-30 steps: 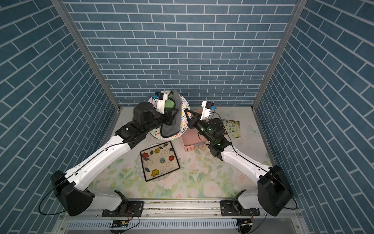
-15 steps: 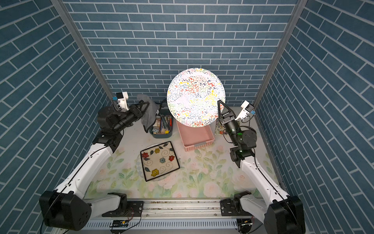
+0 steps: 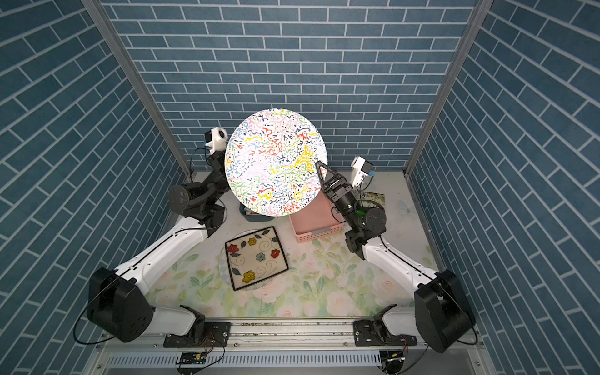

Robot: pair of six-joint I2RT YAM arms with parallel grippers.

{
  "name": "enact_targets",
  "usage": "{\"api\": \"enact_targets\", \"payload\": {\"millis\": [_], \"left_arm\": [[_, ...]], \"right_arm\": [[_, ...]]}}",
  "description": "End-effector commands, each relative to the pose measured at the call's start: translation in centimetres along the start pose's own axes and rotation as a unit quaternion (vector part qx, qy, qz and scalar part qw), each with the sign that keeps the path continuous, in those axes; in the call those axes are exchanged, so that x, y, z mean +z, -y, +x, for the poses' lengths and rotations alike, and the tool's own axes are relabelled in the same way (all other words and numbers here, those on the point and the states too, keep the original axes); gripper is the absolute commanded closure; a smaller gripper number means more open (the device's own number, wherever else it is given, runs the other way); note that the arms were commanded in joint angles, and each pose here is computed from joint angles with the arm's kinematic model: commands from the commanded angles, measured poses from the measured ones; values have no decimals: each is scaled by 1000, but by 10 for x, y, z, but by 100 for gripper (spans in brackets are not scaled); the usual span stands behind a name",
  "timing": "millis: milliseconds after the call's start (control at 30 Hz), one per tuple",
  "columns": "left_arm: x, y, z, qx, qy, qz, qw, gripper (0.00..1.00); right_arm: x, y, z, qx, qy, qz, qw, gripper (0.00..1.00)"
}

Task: Wipe the wet plate dry
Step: Wipe the plate with towel.

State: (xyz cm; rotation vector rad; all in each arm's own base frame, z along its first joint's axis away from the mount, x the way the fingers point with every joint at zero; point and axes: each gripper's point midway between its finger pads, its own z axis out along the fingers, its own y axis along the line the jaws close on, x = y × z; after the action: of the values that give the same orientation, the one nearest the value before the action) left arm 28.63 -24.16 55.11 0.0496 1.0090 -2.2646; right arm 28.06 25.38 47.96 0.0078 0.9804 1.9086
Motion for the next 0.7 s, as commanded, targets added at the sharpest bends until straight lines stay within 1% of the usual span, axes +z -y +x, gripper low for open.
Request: {"api": "enact_targets", "payload": {"millis": [0,67,133,233,300,367,433,500,533,600,667], "left_arm": [[11,44,42,-37,-43,112,992,100],[19,41,62,-56,-61,121,989,100],[20,41,73,-62,-71,125,988,100],[15,52,60,-50,-62,132,988,100],[12,71,43,-26,-51,146,988,100],[9,88,24,-1,-35,156,987,100],[7,101,8,20,-21,165,986,100],[8,105,1,36,-15,167,985,100],[10,103,2,42,-16,163,986,100],[16,91,11,45,-20,144,988,100],[20,74,29,33,-27,126,991,100]], "right_arm": [[17,-14,1,-14,-1,-41,999,100],[31,-18,-8,-30,4,-50,998,100],[43,-18,-25,-49,12,-48,998,100],[41,-23,-64,-76,43,-41,995,100],[30,-25,-76,-92,51,-27,994,100],[22,-25,-67,-104,33,-13,994,100],[13,-18,-41,-94,11,3,995,100],[7,-15,-13,-74,-3,1,997,100],[7,-14,0,-62,-9,-2,998,100],[12,-16,15,-50,-15,-14,999,100],[25,-18,18,-50,-18,-26,998,100]]}}
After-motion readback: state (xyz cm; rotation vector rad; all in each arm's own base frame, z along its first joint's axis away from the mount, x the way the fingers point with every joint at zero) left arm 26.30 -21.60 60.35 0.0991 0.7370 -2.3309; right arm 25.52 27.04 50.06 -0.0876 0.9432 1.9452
